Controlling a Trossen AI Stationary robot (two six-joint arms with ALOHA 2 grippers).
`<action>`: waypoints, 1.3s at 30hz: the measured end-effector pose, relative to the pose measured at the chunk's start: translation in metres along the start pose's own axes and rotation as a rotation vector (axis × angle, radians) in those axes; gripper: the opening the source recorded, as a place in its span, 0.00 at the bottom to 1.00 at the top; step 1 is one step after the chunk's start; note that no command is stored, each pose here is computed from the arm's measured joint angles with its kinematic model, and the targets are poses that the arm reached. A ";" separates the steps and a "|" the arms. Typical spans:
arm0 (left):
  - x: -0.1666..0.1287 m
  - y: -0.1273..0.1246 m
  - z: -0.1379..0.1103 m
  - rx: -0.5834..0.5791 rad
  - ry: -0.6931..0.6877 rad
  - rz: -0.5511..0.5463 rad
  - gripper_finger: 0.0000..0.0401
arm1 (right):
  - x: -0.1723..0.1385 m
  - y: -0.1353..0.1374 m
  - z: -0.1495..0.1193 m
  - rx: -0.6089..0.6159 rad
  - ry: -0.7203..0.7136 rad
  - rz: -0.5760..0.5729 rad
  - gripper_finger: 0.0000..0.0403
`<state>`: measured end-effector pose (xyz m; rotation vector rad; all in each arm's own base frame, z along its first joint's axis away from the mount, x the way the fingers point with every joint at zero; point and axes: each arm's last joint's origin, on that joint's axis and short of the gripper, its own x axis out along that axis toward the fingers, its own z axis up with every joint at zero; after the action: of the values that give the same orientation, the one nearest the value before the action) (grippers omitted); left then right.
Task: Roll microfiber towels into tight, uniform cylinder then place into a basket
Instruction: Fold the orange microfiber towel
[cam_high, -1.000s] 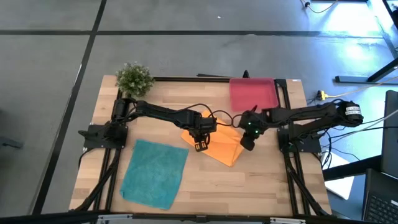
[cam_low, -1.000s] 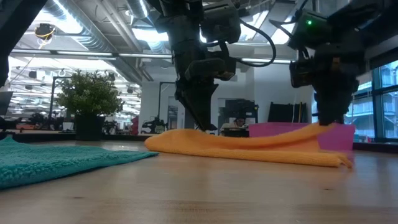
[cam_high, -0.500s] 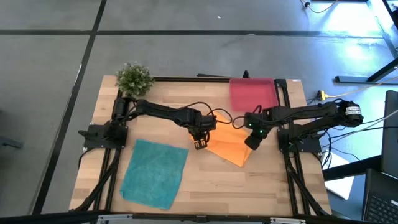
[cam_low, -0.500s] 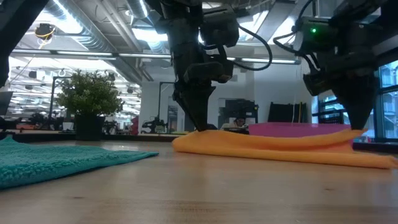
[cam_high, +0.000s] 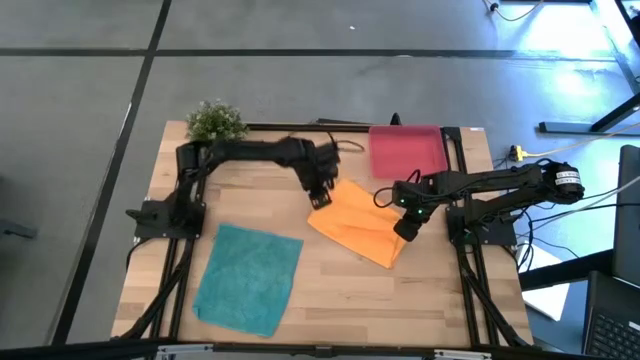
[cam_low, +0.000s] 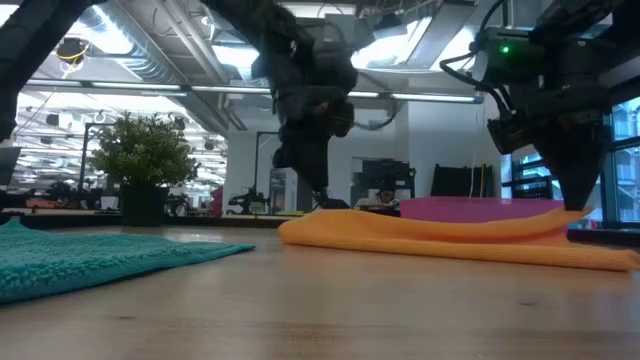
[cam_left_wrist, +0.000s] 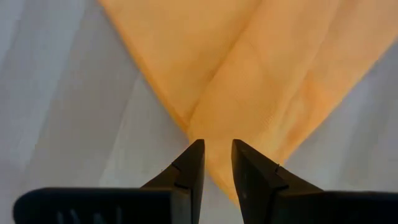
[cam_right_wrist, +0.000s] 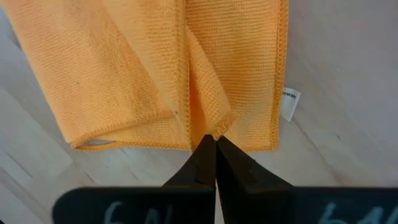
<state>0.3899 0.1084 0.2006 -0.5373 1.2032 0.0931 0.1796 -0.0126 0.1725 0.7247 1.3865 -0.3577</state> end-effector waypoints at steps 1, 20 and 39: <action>-0.003 0.007 0.000 -0.039 0.013 -0.051 0.18 | 0.000 0.000 0.000 -0.001 -0.005 -0.006 0.00; 0.016 0.036 -0.007 -0.336 0.121 -0.192 0.18 | 0.000 0.000 0.002 0.057 -0.027 -0.010 0.00; 0.038 0.041 -0.015 -0.351 0.044 -0.137 0.18 | 0.000 0.001 0.002 0.080 -0.030 -0.005 0.00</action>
<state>0.3768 0.1289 0.1479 -0.9312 1.1959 0.1778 0.1816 -0.0133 0.1727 0.7790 1.3516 -0.4284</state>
